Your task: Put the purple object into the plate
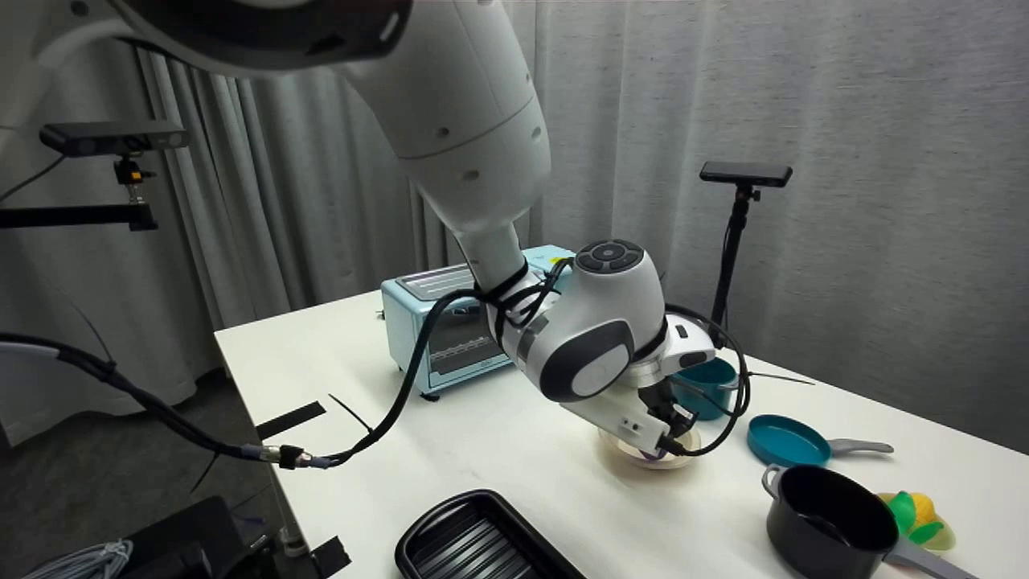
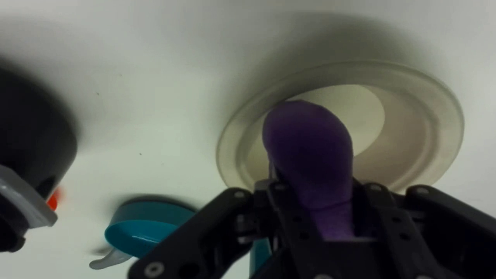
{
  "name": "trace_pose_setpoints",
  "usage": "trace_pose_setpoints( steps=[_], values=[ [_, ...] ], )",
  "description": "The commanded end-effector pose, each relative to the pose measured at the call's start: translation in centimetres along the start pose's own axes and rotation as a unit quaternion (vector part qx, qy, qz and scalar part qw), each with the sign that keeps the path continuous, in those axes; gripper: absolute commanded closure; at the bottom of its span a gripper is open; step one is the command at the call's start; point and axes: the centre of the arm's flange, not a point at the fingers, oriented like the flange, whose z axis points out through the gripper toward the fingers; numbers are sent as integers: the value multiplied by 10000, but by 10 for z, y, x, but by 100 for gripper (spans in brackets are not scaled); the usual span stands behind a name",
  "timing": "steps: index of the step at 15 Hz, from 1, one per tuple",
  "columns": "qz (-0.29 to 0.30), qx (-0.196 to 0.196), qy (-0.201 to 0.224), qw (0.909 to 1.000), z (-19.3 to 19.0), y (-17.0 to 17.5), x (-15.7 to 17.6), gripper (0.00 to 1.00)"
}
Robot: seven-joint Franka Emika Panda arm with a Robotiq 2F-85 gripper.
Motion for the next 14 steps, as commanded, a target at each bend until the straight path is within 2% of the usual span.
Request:
trace_pose_setpoints(
  steps=[1,3,4,7,11,14],
  values=[
    [0,33,282,9996,22,10,28,94],
    [41,30,293,9996,25,14,33,94],
    [111,41,241,9996,27,14,32,53],
    [334,93,145,9993,30,14,29,35],
    [483,177,120,9986,21,8,31,3],
    [539,210,184,9982,1,1,43,0]
  ],
)
